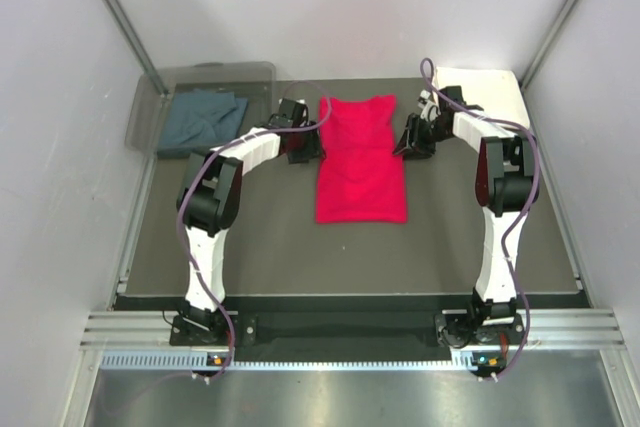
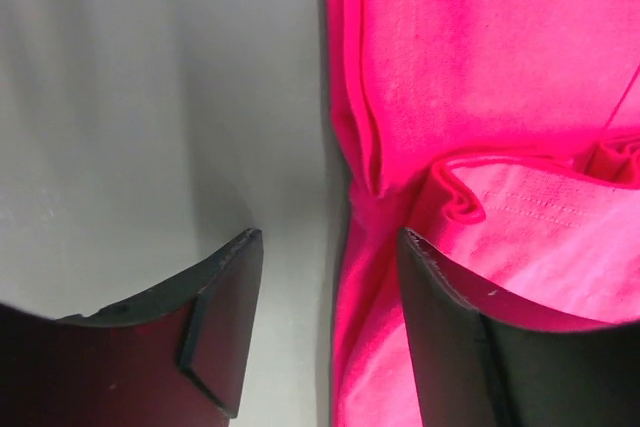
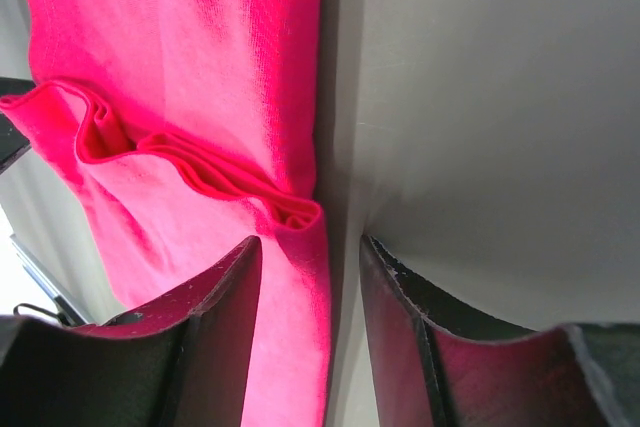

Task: Fold and stack the t-shirts
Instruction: Fold the tshirt

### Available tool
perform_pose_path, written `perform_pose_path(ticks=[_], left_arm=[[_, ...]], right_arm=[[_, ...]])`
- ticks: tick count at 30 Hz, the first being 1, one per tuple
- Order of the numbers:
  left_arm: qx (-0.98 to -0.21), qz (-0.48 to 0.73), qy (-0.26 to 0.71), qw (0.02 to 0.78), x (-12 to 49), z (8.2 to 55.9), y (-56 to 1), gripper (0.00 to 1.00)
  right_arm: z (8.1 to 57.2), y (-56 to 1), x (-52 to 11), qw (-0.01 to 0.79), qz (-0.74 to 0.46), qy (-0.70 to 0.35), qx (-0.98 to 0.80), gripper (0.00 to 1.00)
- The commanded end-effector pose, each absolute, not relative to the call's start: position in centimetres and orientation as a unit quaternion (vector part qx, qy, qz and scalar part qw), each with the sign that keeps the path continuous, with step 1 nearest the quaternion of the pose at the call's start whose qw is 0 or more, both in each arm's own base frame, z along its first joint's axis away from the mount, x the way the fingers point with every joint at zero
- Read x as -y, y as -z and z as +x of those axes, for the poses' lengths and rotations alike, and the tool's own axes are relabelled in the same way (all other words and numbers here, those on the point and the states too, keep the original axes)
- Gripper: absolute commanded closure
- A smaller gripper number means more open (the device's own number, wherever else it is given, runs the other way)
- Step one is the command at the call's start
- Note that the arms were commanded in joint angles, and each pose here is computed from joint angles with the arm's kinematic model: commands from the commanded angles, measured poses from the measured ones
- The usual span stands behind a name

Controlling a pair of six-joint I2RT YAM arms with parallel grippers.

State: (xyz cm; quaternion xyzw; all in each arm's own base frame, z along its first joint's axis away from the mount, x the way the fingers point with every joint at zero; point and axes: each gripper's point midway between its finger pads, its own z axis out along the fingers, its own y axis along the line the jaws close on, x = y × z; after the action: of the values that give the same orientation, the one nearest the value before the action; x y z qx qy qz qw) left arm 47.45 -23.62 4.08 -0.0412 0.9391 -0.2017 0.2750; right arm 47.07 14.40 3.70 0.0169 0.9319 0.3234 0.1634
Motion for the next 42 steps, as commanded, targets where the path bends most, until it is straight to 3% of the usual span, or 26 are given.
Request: perform_pose_path(ticks=[1,8,15,19,27,32,34,36,37,38,42], left_arm=[[-0.924,-0.076,0.205,0.313,23.0,47.7,-7.5,0.4],[-0.901,-0.066,0.232,0.362,24.3,47.0,-10.1,0.26],[-0.89,-0.06,0.253,0.375,26.9,48.1,-11.2,0.26],[-0.906,-0.052,0.23,0.352,27.0,48.7,-8.7,0.27],[-0.916,-0.054,0.209,0.339,26.8,49.4,-6.7,0.42],[-0.92,-0.052,0.2,0.334,26.2,49.1,-5.9,0.33],[-0.922,-0.053,0.198,0.329,26.2,49.1,-5.2,0.44],[-0.924,-0.059,0.186,0.328,25.6,49.4,-4.8,0.67],[-0.929,-0.063,0.178,0.319,25.2,49.3,-4.0,0.87],[-0.929,-0.064,0.178,0.32,25.1,49.6,-4.1,0.96],[-0.939,-0.057,0.135,0.311,23.9,49.9,-2.6,1.0]], right_arm=[[47.7,-4.5,-13.7,0.176,0.012,-0.317,-0.932,0.55],[47.8,-4.1,-13.5,0.173,0.016,-0.317,-0.932,0.56],[47.8,-3.8,-13.7,0.17,0.021,-0.321,-0.931,0.57],[47.9,-3.9,-13.7,0.172,0.022,-0.322,-0.931,0.57],[48.2,-4.1,-13.8,0.173,0.018,-0.327,-0.929,0.58],[48.3,-4.3,-14.1,0.173,0.013,-0.335,-0.926,0.6],[48.4,-4.2,-14.2,0.171,0.014,-0.337,-0.926,0.62],[48.5,-4.0,-14.2,0.17,0.018,-0.339,-0.925,0.74],[48.6,-3.8,-14.2,0.168,0.021,-0.337,-0.926,0.79],[48.6,-3.7,-14.2,0.168,0.023,-0.334,-0.927,0.88],[49.1,-3.3,-12.7,0.18,0.047,-0.287,-0.94,0.93]])
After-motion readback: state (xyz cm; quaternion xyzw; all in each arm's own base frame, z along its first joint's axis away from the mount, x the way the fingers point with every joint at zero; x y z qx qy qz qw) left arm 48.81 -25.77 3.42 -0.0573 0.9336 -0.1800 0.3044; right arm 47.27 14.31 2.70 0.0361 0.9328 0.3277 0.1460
